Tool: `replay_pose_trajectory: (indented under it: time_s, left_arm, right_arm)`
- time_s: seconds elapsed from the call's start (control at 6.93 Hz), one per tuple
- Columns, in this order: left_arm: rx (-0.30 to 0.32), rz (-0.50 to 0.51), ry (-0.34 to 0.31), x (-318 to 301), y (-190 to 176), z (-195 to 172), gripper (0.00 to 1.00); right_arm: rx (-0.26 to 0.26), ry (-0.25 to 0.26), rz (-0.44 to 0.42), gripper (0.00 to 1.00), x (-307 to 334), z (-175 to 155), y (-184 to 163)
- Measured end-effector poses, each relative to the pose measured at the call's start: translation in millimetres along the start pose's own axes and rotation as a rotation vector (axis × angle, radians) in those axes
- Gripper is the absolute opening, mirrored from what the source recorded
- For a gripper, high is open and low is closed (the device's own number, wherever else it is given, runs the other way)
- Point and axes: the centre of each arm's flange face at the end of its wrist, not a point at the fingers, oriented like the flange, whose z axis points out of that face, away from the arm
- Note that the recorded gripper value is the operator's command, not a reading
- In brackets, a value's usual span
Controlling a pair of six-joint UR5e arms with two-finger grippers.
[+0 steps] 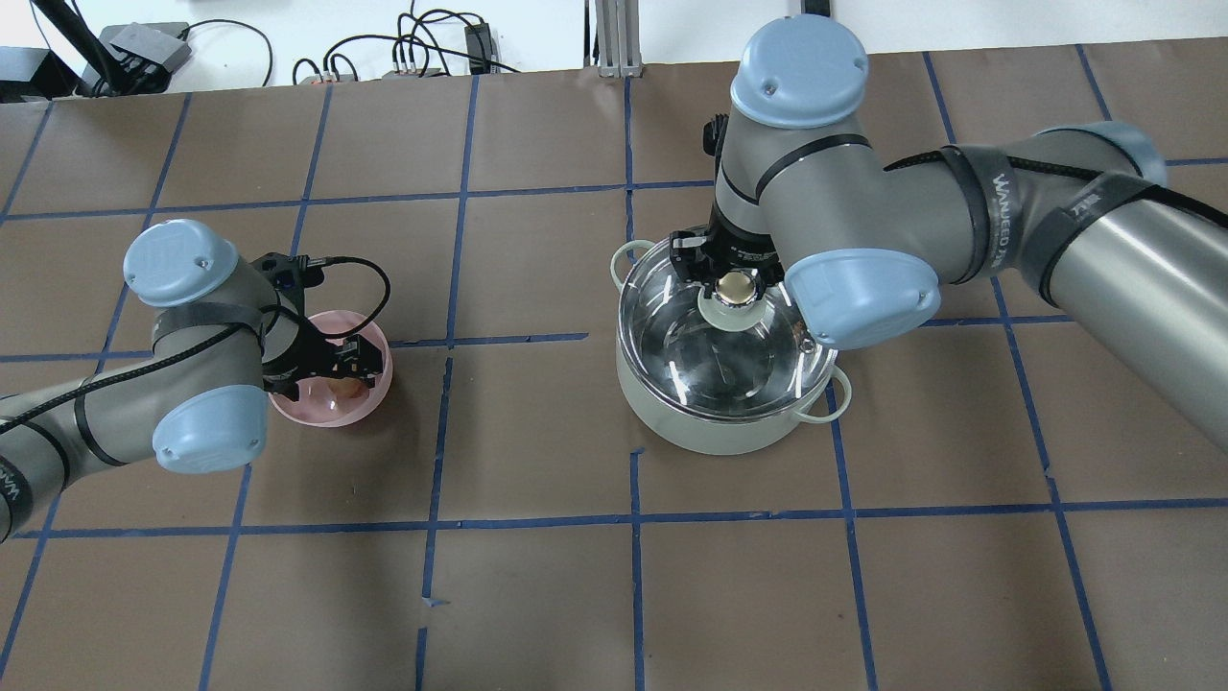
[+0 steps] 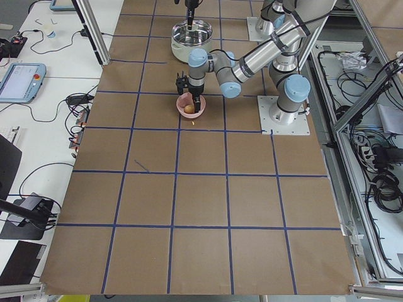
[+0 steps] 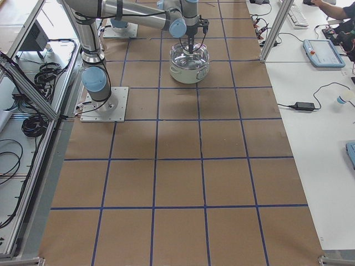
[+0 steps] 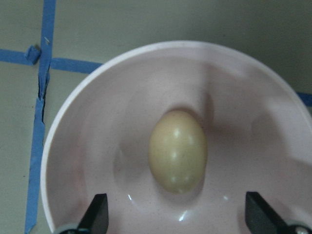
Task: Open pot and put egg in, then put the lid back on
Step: 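Lift the glass lid off the pot with the right gripper and move it away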
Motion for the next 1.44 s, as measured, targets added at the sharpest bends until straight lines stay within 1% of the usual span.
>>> replay_pose_trajectory:
  time_s: [0.29, 0.43, 0.72, 0.87, 1.15, 1.3, 1.44]
  left_arm:
    - [0.017, -0.002, -0.001, -0.2, -2.6, 1.6, 0.98]
    - [0.017, 0.000, -0.001, -0.1, -2.3, 2.9, 0.98]
    - [0.021, 0.004, -0.001, -0.2, -4.6, 4.1, 0.98]
    - [0.025, 0.011, -0.001, -0.3, -6.0, 4.4, 0.98]
    - [0.025, 0.036, -0.001, -0.3, -9.8, 12.5, 0.98]
    - [0.039, 0.057, -0.003, -0.5, -13.4, 16.0, 0.96]
    - [0.043, 0.072, -0.004, -0.6, -15.0, 19.2, 0.92]
  right_arm:
    - [0.010, 0.005, 0.016, 0.37, 12.2, -53.1, -16.1]
    - [0.021, 0.015, 0.020, 0.37, 31.7, -80.0, -24.7]
    - [0.049, 0.028, 0.017, 0.34, 89.3, -115.6, -37.5]
    - [0.043, 0.035, 0.012, 0.34, 117.6, -125.9, -38.0]
    - [0.024, 0.043, 0.003, 0.34, 148.0, -133.2, -36.4]
    - [0.023, 0.048, 0.006, 0.34, 157.1, -135.0, -37.4]
    - [0.024, 0.052, 0.012, 0.35, 164.9, -136.0, -39.0]
